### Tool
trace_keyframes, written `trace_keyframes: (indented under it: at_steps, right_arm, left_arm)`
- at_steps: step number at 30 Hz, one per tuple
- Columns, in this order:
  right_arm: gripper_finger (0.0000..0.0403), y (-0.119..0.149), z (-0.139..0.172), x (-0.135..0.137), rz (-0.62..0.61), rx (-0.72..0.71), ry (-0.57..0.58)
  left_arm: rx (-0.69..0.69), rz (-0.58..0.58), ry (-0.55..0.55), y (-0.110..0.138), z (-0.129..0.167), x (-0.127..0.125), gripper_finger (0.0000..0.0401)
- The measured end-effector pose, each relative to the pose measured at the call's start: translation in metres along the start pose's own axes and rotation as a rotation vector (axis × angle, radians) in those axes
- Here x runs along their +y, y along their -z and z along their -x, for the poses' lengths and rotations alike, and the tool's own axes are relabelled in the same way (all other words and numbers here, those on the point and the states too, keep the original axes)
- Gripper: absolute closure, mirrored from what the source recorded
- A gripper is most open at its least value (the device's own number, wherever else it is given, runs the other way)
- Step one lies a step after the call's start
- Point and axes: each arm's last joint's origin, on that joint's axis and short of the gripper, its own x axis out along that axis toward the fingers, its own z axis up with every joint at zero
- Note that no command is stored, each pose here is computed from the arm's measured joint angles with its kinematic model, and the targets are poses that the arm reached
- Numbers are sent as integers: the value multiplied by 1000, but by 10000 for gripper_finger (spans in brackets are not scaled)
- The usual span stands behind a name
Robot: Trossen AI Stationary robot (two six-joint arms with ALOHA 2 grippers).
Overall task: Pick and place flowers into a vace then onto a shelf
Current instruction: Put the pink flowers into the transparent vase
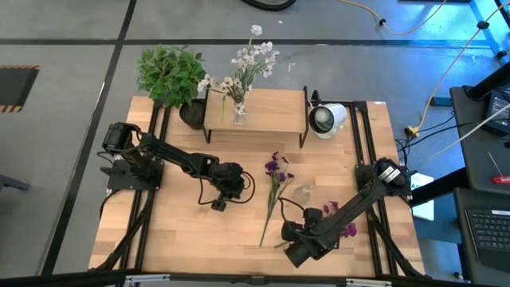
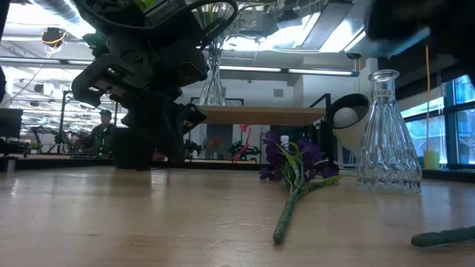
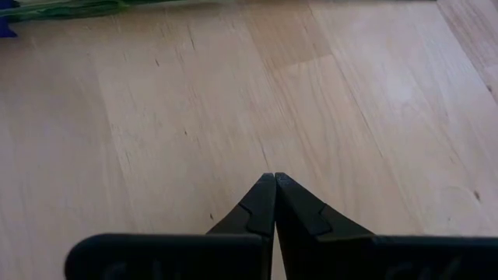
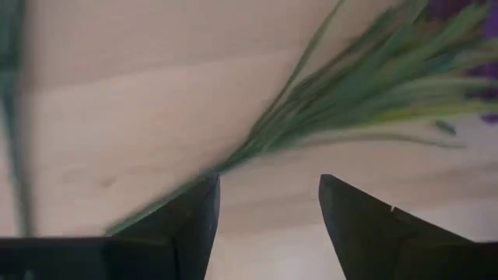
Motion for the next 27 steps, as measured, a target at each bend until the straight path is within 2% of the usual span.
trace_keyframes:
  at_steps: [9, 17, 27]
  right_arm:
    - [181, -8, -50, 5, -32, 84, -72]
    - [188, -17, -59, 3, -42, 96, -33]
    - [242, -8, -61, -10, 2, 134, 33]
  left_arm:
    - [6, 27, 1, 1, 0, 0, 395]
    - [24, 32, 4, 2, 0, 0, 395]
    - [23, 34, 3, 2, 0, 0, 395]
